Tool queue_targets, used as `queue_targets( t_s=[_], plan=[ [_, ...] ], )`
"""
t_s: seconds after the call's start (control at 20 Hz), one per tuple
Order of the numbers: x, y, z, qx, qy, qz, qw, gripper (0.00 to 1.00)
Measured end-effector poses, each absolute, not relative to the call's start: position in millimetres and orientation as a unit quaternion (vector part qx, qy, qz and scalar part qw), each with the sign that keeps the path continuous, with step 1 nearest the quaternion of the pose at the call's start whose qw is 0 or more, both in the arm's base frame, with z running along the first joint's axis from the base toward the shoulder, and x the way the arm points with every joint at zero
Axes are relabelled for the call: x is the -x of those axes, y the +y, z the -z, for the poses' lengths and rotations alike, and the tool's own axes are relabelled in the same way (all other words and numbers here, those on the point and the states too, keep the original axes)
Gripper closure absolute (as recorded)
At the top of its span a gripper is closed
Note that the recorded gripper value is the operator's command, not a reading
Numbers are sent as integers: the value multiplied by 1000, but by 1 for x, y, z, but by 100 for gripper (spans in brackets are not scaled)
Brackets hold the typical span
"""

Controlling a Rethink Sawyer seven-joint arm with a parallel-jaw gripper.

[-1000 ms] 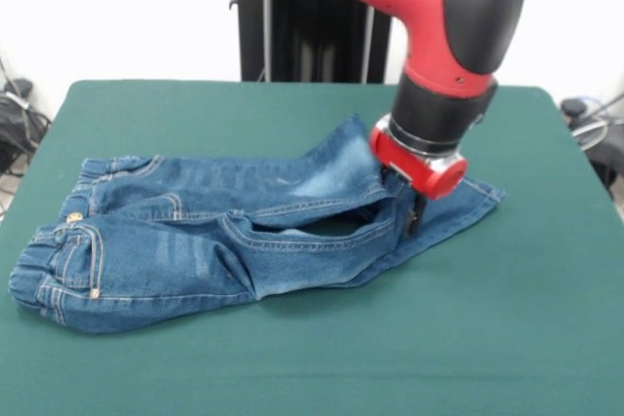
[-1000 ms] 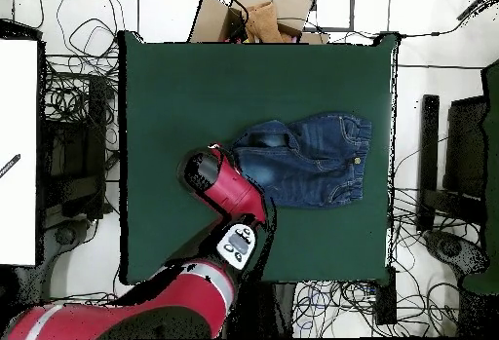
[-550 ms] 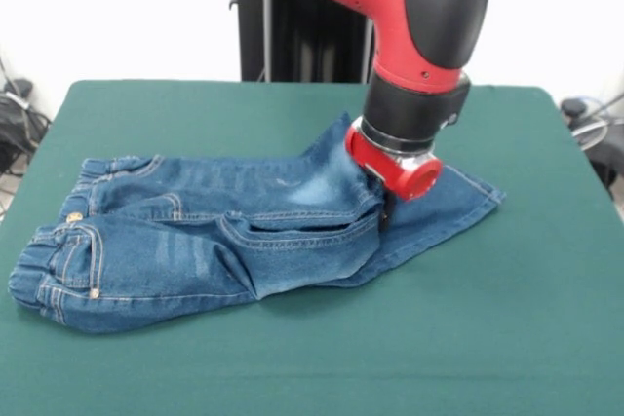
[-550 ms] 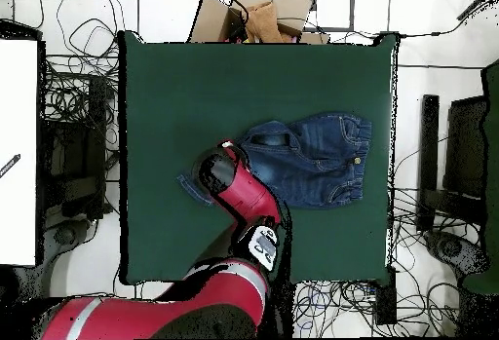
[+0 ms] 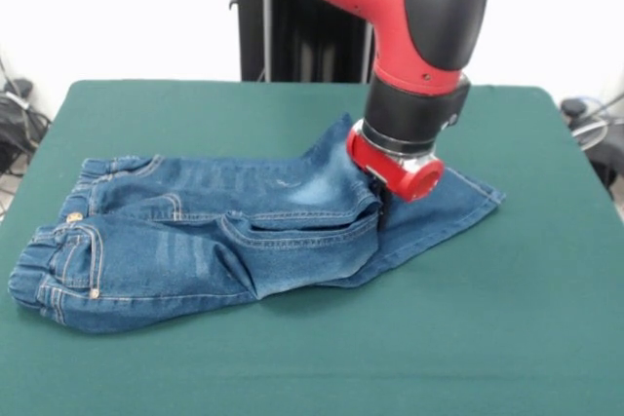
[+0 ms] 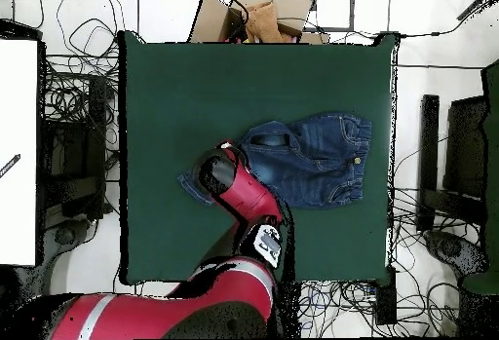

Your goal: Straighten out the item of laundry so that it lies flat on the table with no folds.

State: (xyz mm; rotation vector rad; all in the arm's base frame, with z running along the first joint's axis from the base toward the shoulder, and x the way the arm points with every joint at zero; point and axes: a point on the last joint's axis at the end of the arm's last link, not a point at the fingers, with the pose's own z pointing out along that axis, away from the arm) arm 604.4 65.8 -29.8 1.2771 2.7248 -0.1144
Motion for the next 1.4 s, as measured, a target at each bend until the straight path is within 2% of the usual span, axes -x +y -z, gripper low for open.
queue_targets(
  t_s=[0.5,1.05,1.4],
  plan=[
    [-599,89,33,-401,913,43,66,100],
    [-608,130,40,-379,919,60,91,100],
    [-609,127,41,-385,916,61,92,100]
  ],
)
